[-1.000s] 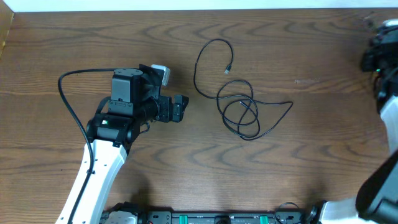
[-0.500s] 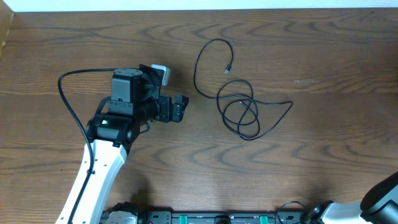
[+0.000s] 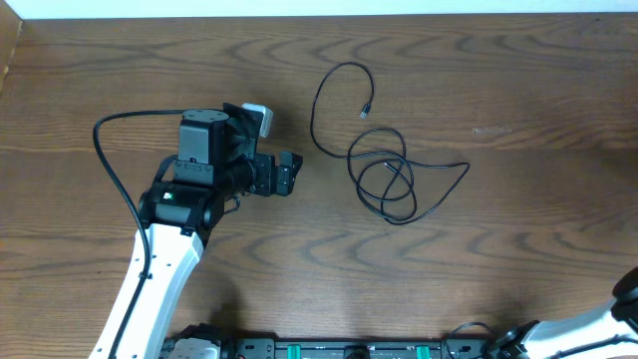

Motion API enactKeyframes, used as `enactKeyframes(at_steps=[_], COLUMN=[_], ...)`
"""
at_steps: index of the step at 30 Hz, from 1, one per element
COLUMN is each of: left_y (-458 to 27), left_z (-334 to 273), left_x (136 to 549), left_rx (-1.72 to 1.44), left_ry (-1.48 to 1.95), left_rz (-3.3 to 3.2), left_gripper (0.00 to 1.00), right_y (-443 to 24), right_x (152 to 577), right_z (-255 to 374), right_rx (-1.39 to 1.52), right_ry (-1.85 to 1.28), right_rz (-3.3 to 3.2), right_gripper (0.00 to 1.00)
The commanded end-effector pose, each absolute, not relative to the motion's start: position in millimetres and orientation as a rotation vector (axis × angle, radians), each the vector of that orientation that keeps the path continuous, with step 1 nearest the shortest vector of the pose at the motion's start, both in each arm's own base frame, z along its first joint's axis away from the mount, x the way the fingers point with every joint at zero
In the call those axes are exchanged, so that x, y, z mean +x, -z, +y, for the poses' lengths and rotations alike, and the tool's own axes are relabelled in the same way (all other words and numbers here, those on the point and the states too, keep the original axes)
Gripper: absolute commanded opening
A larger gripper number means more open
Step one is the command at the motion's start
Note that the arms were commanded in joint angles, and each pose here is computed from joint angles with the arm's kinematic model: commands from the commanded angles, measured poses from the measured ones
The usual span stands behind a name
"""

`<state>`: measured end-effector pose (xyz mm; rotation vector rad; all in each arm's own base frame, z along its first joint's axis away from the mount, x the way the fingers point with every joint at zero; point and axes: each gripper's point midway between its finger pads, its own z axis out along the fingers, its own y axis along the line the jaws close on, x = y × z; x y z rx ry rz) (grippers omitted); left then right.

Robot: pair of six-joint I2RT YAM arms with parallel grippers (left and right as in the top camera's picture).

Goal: Untangle cables

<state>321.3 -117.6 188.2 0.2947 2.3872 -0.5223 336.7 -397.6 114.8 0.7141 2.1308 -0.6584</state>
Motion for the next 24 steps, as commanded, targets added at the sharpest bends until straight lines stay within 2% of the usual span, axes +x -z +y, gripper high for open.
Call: enactKeyframes(at_steps=[1,5,6,8,10,11,12,18,24], left_y=[-186,-186,-186,-186,-186,-186,-186,-186,-186], left_z=[-118,-118,-118,-118,-118,-118,-118,-118,-118], left_x=[321,321,321,321,321,321,321,321,321], left_rx=[0.302,0.302,0.302,0.302,0.302,0.302,0.302,0.302,0.302], left_ry=[0.532,0.532,0.532,0.532,0.532,0.532,0.532,0.532,0.532], left_rz=[2.391,2.391,2.391,2.391,2.391,2.391,2.391,2.391,2.391], left_gripper=[0.97,0.98,0.97,0.97,0.98,0.97,0.97,0.97,0.97], right_y=[-92,-68,-64,-55,-52,-53,-54,-65,-122], right_x=[339,339,339,338,339,340,342,360,401], right_z=[-400,-401,-400,-398,-397,-396,-395,-376,-322], right_rx=[0.795,0.817,0.820,0.826,0.824,0.820,0.812,0.723,0.454], right_ry=[0.602,0.581,0.577,0.566,0.561,0.557,0.549,0.413,0.107], right_rz=[2.124,2.155,2.163,2.184,2.191,2.191,2.188,2.173,2.057], right_gripper=[0.01,0.03,0.18,0.64,0.90,0.97,0.99,0.99,0.99])
